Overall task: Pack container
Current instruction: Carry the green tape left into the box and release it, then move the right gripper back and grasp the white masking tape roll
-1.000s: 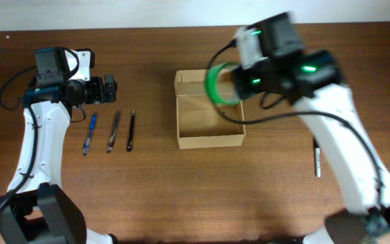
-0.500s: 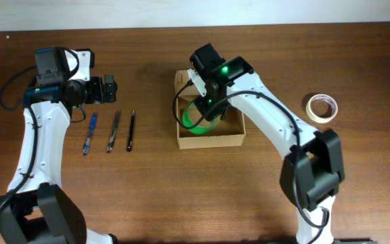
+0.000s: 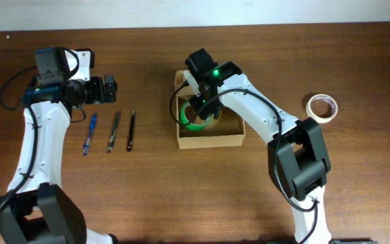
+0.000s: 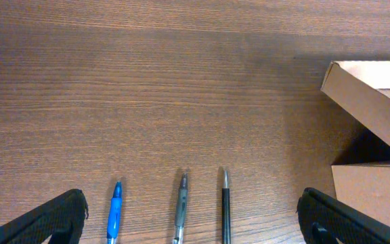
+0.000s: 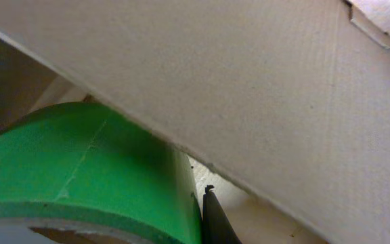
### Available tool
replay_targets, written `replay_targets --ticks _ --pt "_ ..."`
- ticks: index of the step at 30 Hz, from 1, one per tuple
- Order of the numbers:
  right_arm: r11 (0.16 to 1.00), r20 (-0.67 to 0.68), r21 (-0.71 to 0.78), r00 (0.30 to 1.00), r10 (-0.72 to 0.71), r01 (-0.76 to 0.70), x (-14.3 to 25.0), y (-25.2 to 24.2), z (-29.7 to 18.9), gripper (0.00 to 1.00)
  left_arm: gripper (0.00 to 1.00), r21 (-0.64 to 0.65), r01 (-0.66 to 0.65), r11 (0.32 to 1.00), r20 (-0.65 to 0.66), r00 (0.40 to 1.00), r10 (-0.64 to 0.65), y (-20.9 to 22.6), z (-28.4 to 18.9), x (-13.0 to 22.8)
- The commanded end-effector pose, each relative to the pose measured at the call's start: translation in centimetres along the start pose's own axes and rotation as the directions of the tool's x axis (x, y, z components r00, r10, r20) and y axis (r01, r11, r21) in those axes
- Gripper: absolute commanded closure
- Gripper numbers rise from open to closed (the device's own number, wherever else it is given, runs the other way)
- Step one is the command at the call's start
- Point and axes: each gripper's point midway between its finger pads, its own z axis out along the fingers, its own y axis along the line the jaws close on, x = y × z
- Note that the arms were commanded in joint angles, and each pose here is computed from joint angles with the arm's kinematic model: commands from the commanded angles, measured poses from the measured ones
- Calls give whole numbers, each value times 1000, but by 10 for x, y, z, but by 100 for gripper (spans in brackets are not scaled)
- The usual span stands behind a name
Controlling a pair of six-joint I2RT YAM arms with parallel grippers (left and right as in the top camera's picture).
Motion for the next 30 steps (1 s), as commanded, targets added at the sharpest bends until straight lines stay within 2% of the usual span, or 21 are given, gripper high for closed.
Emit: replay_targets --ticks 1,4,8,11,15,19,21,23,25,30 --pt "1000 -22 8 1000 8 -8 4 -1 11 93 1 11 -17 1000 15 1000 17 -1 -2 -7" --pt "1000 -18 8 1000 8 -8 3 -1 9 74 1 11 -17 1000 15 1000 17 -1 -2 -7" --pt "1000 0 8 1000 8 -8 -3 -2 -8 75 1 11 -17 1000 15 1000 17 -1 -2 -7" --pt "1000 45 29 999 8 -9 -17 -5 -39 74 1 11 -17 1000 15 1000 17 -1 -2 -7" --pt "993 177 118 984 6 -28 -46 -21 -111 72 1 11 -17 1000 15 1000 17 -1 -2 -7" --pt "961 341 262 940 -9 -86 -67 -47 -207 68 1 10 -17 1000 15 1000 17 -1 -2 -7" --pt "962 427 238 904 18 -132 -70 -55 -243 67 1 11 -17 1000 15 1000 17 -1 -2 -7" --pt "957 457 239 889 40 -165 -58 -68 -269 68 1 10 -17 1000 15 1000 17 -1 -2 -7" --pt "938 485 227 866 123 -261 -36 -92 -292 68 1 10 -17 1000 15 1000 17 -1 -2 -7" --pt "855 577 228 772 265 -465 38 -148 -346 65 1 10 -17 1000 15 1000 17 -1 -2 -7"
